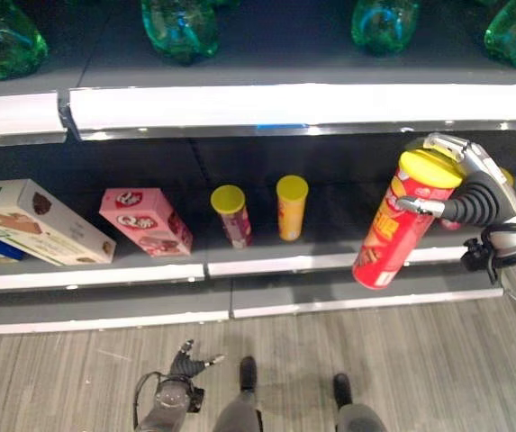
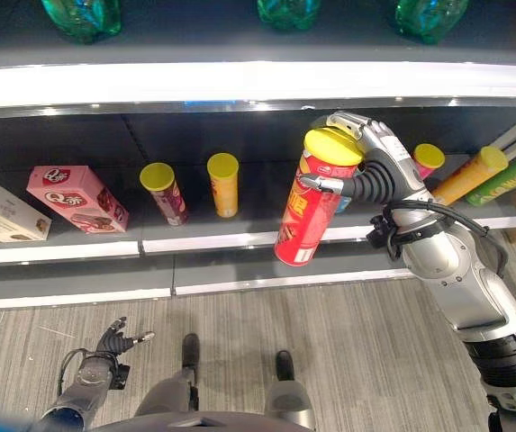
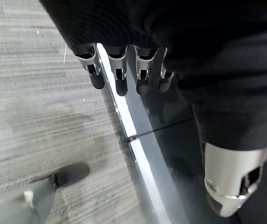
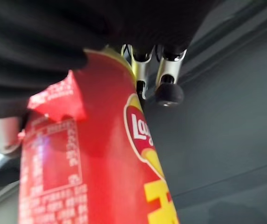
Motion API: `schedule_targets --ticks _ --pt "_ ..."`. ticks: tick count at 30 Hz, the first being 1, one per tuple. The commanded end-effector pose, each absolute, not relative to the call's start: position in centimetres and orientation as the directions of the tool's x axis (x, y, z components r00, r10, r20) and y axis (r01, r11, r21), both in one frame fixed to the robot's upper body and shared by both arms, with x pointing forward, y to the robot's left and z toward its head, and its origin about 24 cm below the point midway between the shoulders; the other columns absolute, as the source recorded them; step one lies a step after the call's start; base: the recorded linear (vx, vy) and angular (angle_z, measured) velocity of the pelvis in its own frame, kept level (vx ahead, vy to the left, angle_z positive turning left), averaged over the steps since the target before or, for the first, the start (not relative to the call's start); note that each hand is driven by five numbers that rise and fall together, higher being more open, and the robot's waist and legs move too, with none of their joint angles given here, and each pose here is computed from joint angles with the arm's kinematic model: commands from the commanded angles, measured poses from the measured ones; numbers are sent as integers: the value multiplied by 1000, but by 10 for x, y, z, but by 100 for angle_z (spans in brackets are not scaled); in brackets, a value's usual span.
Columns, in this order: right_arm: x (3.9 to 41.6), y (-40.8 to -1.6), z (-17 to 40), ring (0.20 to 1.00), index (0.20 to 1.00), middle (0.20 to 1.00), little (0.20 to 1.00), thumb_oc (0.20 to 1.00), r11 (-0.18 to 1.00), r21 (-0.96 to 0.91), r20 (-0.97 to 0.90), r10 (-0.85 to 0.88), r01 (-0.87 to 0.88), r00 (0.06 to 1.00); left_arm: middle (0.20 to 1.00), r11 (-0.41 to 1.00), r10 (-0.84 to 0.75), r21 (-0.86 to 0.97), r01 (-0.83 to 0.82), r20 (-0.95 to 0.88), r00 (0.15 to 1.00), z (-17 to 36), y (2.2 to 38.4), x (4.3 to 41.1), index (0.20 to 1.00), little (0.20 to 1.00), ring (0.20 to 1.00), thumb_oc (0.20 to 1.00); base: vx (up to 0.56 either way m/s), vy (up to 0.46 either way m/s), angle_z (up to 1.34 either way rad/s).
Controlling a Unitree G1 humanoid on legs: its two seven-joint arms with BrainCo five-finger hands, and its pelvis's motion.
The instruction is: Put the goods on the table back onto the shelves and tidy them up.
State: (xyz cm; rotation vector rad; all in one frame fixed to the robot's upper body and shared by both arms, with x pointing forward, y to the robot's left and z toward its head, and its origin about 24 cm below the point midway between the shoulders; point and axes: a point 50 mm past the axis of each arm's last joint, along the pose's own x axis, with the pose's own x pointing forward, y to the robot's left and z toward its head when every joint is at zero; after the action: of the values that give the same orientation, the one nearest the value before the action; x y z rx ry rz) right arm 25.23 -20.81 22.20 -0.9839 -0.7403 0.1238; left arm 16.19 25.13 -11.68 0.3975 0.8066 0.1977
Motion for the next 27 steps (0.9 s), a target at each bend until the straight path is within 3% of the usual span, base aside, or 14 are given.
schedule_targets --ticks 1,8,17,27 --pt "250 -203 245 200 200 200 200 200 582 -750 609 423 314 671 1000 899 331 437 -42 -612 718 -108 257 175 1000 1000 1000 1000 15 -3 -6" --pt "277 -201 213 200 200 200 200 200 546 -796 512 377 262 772 1000 894 323 447 -23 -610 724 -107 255 177 1000 1000 1000 1000 -1 -7 3" --pt "308 -197 211 200 200 200 200 200 462 -829 494 341 315 800 1000 896 303 443 -18 -582 755 -101 252 187 1000 1000 1000 1000 -3 -10 4" --pt "319 -207 235 200 200 200 200 200 396 -723 668 196 565 718 1000 907 302 420 -46 -569 765 -100 243 193 1000 1000 1000 1000 -10 5 10"
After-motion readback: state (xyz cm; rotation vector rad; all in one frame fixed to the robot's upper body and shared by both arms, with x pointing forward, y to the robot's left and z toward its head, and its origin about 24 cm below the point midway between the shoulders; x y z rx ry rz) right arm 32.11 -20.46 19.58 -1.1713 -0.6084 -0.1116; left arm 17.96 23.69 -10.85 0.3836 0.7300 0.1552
